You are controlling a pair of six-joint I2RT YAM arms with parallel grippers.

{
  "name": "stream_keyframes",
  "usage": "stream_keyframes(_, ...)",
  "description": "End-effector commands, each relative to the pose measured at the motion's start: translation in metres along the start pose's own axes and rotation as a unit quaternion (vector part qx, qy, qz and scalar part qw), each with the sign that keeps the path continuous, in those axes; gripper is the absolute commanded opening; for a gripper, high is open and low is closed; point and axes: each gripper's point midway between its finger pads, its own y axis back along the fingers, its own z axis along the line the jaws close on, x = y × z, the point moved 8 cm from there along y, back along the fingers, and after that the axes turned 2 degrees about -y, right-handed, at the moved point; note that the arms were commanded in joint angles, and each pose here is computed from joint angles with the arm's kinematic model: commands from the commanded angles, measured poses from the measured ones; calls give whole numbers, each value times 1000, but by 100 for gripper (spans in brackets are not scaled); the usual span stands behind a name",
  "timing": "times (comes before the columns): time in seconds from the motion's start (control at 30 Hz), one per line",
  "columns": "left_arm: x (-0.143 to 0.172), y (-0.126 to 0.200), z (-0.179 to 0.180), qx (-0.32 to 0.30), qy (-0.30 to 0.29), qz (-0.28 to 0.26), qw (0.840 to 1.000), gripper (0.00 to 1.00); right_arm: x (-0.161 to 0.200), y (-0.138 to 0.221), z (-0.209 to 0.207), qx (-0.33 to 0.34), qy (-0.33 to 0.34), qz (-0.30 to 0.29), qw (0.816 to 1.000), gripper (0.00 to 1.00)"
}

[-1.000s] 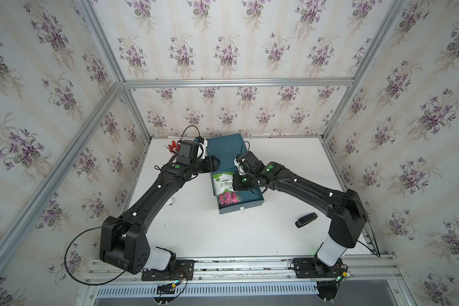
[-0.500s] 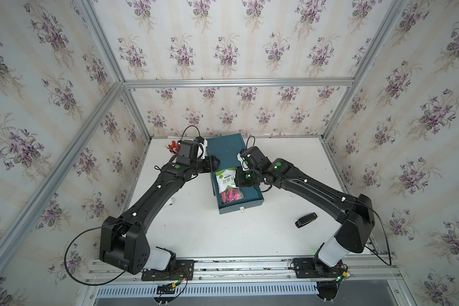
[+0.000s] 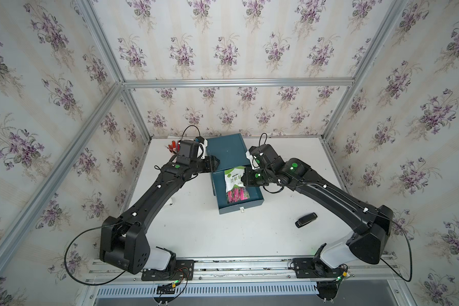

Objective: Take the seed bags out of the drawer
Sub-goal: Pick up the seed packet from the drawer, then place the seed packet at the center of the board.

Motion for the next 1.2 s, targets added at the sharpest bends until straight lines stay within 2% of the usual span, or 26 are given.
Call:
stream_keyframes(0.0,27,-2,14,-49,-1,76,996,63,2,12,-2,0,-11,-3,1000,0)
stream_keyframes(0.3,27,0,14,-53,-1,76,996,62,5,56,-19,18,-29,-28,999,0)
stream_keyframes(0.57,28,-1,15,-54,0,79,995,62,-24,92,-70,58,-52,-81,994,0)
stream_keyframes(0.67,27,-1,14,-53,1,80,995,62,-41,98,-101,79,-72,-101,989,0)
stream_keyframes(0.87,26,-3,14,-52,1,81,995,62,-67,85,-159,107,-95,-119,983,0)
stream_keyframes(1.17,23,-5,13,-53,1,82,995,62,-106,27,-231,129,-117,-122,977,0)
